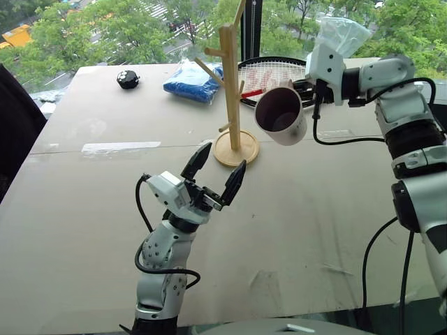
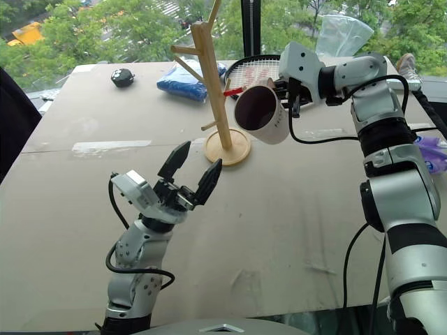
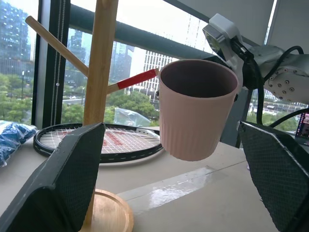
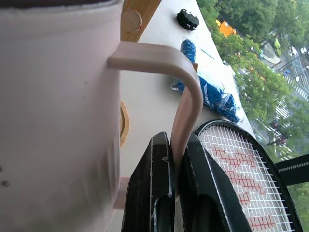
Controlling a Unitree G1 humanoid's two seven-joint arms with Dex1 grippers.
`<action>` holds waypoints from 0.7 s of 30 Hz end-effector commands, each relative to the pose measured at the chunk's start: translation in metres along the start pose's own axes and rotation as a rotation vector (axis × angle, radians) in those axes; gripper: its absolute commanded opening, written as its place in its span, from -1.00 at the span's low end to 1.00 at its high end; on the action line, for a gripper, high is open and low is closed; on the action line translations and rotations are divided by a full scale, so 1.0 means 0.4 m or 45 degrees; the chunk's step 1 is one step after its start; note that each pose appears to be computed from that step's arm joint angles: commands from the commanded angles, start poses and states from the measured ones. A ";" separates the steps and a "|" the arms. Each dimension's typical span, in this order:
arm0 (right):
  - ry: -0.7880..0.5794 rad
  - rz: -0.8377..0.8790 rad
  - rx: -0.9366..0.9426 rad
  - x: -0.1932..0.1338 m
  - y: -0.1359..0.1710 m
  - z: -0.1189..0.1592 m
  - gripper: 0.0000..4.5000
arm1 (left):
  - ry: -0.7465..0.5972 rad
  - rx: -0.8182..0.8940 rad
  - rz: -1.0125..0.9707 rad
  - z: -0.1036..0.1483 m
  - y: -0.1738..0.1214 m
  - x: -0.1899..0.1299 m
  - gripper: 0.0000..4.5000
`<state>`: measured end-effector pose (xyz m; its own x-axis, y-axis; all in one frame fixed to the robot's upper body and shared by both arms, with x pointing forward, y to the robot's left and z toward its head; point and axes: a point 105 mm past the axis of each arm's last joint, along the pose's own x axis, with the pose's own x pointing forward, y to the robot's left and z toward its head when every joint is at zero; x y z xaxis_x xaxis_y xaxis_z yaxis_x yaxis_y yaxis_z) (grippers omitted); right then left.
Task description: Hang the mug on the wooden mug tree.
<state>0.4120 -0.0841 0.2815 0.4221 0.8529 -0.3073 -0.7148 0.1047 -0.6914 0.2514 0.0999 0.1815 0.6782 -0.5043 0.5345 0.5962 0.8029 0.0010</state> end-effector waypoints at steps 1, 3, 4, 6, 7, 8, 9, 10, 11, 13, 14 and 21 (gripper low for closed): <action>-0.042 -0.001 -0.116 0.014 -0.026 0.055 -0.98 | -0.066 0.032 0.000 0.028 -0.013 0.005 1.00; -0.050 0.004 -0.141 0.029 -0.030 0.070 -0.98 | -0.061 0.031 0.002 0.024 -0.014 0.004 1.00; -0.053 0.004 -0.149 0.035 -0.031 0.076 -0.98 | -0.059 0.030 0.003 0.022 -0.015 0.004 1.00; -0.057 0.013 -0.162 0.043 -0.031 0.083 -0.98 | -0.057 0.031 0.002 0.021 -0.016 0.004 1.00; -0.055 0.022 -0.170 0.048 -0.029 0.085 -0.98 | -0.056 0.032 0.001 0.020 -0.016 0.004 1.00; -0.049 0.025 -0.180 0.054 -0.029 0.088 -0.98 | -0.055 0.033 0.000 0.020 -0.015 0.005 1.00; -0.038 0.024 -0.190 0.059 -0.029 0.089 -0.98 | -0.055 0.035 0.000 0.020 -0.014 0.005 1.00; -0.024 0.022 -0.197 0.062 -0.030 0.088 -0.98 | -0.054 0.037 -0.001 0.019 -0.014 0.005 1.00; -0.015 0.028 -0.204 0.066 -0.029 0.088 -0.98 | -0.054 0.038 -0.001 0.019 -0.013 0.005 1.00; -0.007 0.035 -0.203 0.070 -0.029 0.088 -0.98 | -0.053 0.039 -0.002 0.018 -0.014 0.005 1.00; -0.002 0.038 -0.200 0.071 -0.029 0.089 -0.87 | -0.053 0.039 -0.002 0.018 -0.014 0.005 1.00; -0.013 -0.081 -0.178 0.063 -0.065 0.102 0.34 | -0.049 0.039 0.000 0.016 -0.013 0.003 1.00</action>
<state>0.4208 -0.0466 0.2889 0.4336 0.8371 -0.3335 -0.6625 0.0454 -0.7477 0.2498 0.0976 0.1815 0.6793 -0.4974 0.5396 0.5824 0.8127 0.0159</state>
